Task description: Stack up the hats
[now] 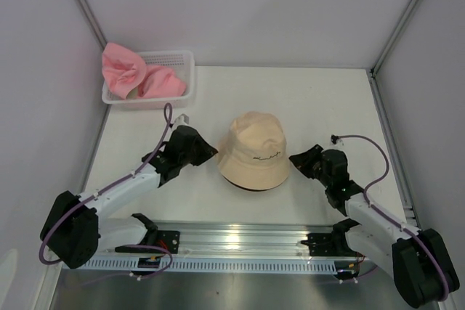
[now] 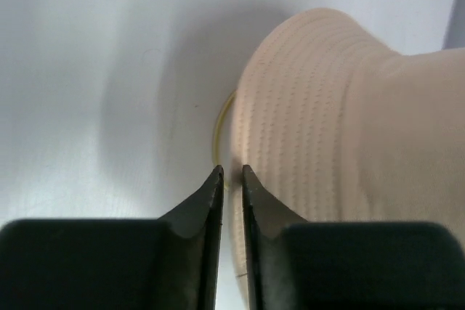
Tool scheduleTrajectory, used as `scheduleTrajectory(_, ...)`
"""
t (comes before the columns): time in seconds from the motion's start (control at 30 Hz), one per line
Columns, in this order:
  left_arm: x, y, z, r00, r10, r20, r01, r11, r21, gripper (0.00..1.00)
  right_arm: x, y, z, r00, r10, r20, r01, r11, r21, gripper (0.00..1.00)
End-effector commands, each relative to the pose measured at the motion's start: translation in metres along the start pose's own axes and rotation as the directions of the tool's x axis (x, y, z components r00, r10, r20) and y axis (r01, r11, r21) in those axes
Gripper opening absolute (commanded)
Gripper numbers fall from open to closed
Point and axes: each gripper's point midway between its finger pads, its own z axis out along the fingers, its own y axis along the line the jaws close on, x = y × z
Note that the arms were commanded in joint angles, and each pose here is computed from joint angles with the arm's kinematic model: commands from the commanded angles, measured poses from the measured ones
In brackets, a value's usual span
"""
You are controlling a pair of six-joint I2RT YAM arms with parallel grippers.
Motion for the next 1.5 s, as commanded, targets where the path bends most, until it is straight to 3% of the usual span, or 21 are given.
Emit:
scheduleTrajectory(0.0,-0.006,0.026,-0.012,0.995,0.1,0.012,-0.097,0.988,-0.122,0.22,-0.012,-0.016,-0.009,0.994,-0.11,0.025,0.106,0.987,0.123,0.3)
scheduleTrajectory(0.03,-0.01,0.023,-0.017,0.993,0.113,0.022,-0.11,0.987,-0.119,0.35,-0.019,-0.011,-0.011,0.99,-0.137,0.034,0.132,0.983,0.127,0.52)
scheduleTrajectory(0.13,-0.045,0.002,-0.038,0.981,0.165,0.101,-0.152,0.98,-0.127,0.74,-0.058,0.012,-0.028,0.967,-0.241,0.077,0.225,0.958,0.178,0.92)
scheduleTrajectory(0.2,-0.07,-0.001,-0.054,0.969,0.184,0.167,-0.161,0.977,-0.142,0.92,-0.1,0.031,-0.042,0.952,-0.279,0.127,0.248,0.944,0.219,1.0)
scheduleTrajectory(0.27,-0.117,-0.012,-0.074,0.948,0.156,0.277,-0.121,0.983,-0.14,0.99,-0.123,0.044,-0.049,0.945,-0.292,0.144,0.257,0.94,0.223,0.99)
scheduleTrajectory(0.3,-0.133,-0.012,-0.079,0.935,0.174,0.31,-0.131,0.979,-0.155,0.99,-0.145,0.061,-0.051,0.928,-0.325,0.18,0.286,0.934,0.214,1.0)
scheduleTrajectory(0.33,-0.173,-0.025,-0.098,0.9,0.162,0.404,-0.114,0.984,-0.14,1.0,-0.163,0.065,-0.052,0.916,-0.334,0.222,0.286,0.932,0.223,1.0)
scheduleTrajectory(0.4,-0.211,-0.028,-0.104,0.849,0.257,0.461,-0.181,0.962,-0.203,0.99,-0.188,0.084,-0.054,0.891,-0.359,0.279,0.308,0.928,0.21,0.99)
scheduleTrajectory(0.43,-0.255,-0.05,-0.135,0.791,0.251,0.558,-0.161,0.965,-0.205,1.0,-0.198,0.089,-0.047,0.886,-0.36,0.292,0.31,0.929,0.204,0.99)
scheduleTrajectory(0.5,-0.283,-0.026,-0.12,0.792,0.328,0.515,-0.162,0.926,-0.34,0.99,-0.209,0.105,-0.043,0.875,-0.365,0.317,0.326,0.93,0.173,0.99)
scheduleTrajectory(0.53,-0.312,-0.045,-0.137,0.758,0.328,0.564,-0.159,0.931,-0.328,0.99,-0.213,0.109,-0.034,0.874,-0.367,0.32,0.333,0.93,0.156,1.0)
scheduleTrajectory(0.57,-0.322,-0.037,-0.131,0.764,0.349,0.543,-0.164,0.919,-0.36,0.99,-0.213,0.112,-0.03,0.875,-0.365,0.318,0.337,0.931,0.14,0.99)
scheduleTrajectory(0.6,-0.322,-0.014,-0.102,0.816,0.351,0.46,-0.152,0.897,-0.415,0.99,-0.212,0.112,-0.026,0.88,-0.36,0.311,0.336,0.933,0.132,0.99)
scheduleTrajectory(0.63,-0.352,-0.013,-0.116,0.799,0.332,0.501,-0.108,0.899,-0.424,1.0,-0.211,0.117,-0.022,0.884,-0.355,0.305,0.34,0.935,0.103,0.99)
scheduleTrajectory(0.73,-0.38,0.032,-0.084,0.856,0.312,0.412,-0.09,0.875,-0.476,0.99,-0.209,0.109,-0.005,0.895,-0.348,0.278,0.331,0.937,0.108,0.99)
scheduleTrajectory(0.83,-0.391,0.064,-0.046,0.882,0.357,0.306,-0.162,0.842,-0.515,0.99,-0.206,0.099,0.01,0.904,-0.349,0.247,0.326,0.936,0.129,1.0)
scheduleTrajectory(0.97,-0.399,0.092,-0.01,0.858,0.489,0.157,-0.323,0.752,-0.575,1.0,-0.209,0.099,0.027,0.909,-0.353,0.222,0.332,0.935,0.124,0.99)
scheduleTrajectory(1.3,-0.438,0.123,0.018,0.825,0.549,0.137,-0.312,0.644,-0.699,0.95,-0.204,0.079,0.053,0.926,-0.335,0.173,0.309,0.937,0.16,0.99)
scheduleTrajectory(1.47,-0.443,0.124,0.011,0.816,0.558,0.151,-0.295,0.627,-0.721,0.93,-0.21,0.085,0.06,0.923,-0.341,0.181,0.316,0.936,0.152,1.0)
